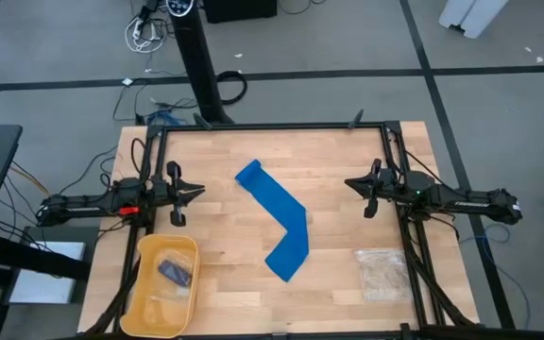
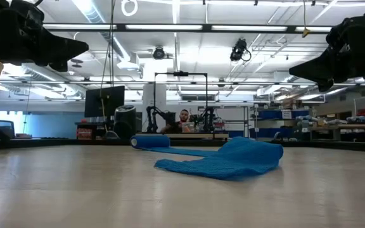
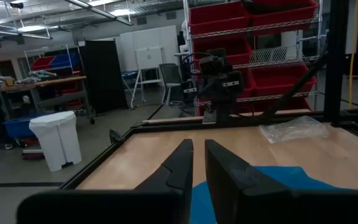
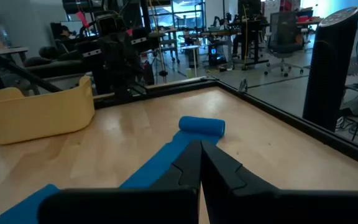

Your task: Roll bandage

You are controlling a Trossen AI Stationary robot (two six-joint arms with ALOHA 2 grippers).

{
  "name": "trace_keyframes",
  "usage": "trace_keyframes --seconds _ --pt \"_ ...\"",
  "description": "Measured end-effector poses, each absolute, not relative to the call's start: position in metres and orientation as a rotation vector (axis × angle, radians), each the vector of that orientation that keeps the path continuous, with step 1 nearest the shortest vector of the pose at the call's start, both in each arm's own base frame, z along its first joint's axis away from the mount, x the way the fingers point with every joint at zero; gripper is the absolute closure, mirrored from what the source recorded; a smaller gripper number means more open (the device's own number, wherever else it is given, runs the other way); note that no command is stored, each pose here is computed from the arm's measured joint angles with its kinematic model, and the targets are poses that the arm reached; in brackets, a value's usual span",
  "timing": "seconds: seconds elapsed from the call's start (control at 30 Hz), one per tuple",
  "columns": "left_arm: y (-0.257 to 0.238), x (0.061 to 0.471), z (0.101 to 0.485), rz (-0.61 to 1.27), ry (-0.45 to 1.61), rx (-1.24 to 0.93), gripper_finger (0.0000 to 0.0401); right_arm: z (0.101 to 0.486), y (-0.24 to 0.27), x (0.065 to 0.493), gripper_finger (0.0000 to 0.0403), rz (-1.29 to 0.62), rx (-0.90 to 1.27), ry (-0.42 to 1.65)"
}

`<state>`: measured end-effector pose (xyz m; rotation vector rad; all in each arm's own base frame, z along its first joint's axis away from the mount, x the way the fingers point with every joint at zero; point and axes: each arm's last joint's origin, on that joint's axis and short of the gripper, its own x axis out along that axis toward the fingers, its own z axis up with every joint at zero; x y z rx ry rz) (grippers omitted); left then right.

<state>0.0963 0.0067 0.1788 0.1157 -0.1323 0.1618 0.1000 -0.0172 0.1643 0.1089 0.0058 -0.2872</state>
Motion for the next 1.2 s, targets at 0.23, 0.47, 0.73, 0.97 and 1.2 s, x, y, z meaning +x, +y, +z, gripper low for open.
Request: trace_keyframes --seconds 0.23,0.47,0.73,0.97,1.2 --pt "0.0067 0.0963 0.1788 0.162 -0.132 0.116 0.0353 0.1643 -0.0171 0.1000 0.0395 -0.287 0.109 0.006" --pt "0.0067 0.0963 0.1789 0.162 -0.133 0.116 0.0353 0.1643 -0.0172 0.1000 0.0396 -0.287 0.109 0.006" --pt "0.0067 0.0963 0.1788 0.162 -0.133 0.116 0.0353 0.1642 -0.0172 0.1000 0.0395 -0.287 0.109 0.006" --pt "0.0067 0.0963 0.1788 0.162 -0.132 0.116 0.0353 0.1663 -0.0172 0.1000 0.0394 -0.287 -0.036 0.006" --pt "0.0067 0.0963 0.1789 0.162 -0.132 0.116 0.0353 0.1735 -0.0172 0.0997 0.0396 -0.294 -0.187 -0.047"
